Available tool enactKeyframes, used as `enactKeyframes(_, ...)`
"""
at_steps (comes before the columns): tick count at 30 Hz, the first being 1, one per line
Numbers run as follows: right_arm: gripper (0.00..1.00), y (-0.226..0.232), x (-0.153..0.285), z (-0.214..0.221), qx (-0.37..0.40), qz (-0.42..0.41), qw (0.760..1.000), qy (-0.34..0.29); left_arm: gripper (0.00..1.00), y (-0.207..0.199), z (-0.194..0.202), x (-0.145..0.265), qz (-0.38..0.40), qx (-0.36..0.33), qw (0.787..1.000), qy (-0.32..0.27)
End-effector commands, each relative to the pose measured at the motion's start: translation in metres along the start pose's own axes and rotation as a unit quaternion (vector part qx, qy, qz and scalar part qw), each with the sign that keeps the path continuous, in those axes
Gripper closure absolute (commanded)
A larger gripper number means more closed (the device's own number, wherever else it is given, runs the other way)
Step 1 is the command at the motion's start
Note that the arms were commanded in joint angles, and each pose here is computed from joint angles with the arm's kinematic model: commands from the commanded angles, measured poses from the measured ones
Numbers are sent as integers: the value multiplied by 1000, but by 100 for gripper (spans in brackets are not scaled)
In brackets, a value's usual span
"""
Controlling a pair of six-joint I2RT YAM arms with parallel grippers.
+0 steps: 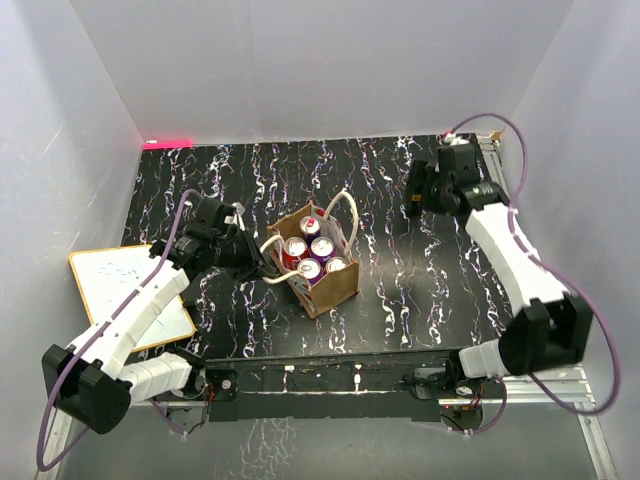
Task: Take the beverage out of the canvas bag
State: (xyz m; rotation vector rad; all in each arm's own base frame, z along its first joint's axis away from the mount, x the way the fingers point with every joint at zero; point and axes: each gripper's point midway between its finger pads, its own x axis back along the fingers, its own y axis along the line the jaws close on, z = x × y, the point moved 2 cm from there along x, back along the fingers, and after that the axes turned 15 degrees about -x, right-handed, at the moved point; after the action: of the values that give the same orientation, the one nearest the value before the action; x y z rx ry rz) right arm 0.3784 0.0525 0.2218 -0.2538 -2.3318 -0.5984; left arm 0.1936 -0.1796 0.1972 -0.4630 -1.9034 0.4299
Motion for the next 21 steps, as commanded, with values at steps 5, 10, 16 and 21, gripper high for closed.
enactKeyframes(5,4,48,93,129,-22,-215,961,171,100,-8,17,0,59,62,996,-9)
enactKeyframes(10,4,63,141,156,-23,-339,925,170,100,-6,24,-2,65,81,995,-6)
enactKeyframes(16,5,101,181,139,10,-435,888,148,100,-5,27,1,68,93,993,-16)
enactKeyframes(21,7,156,170,145,60,-423,887,176,100,-5,25,-2,71,101,992,-21)
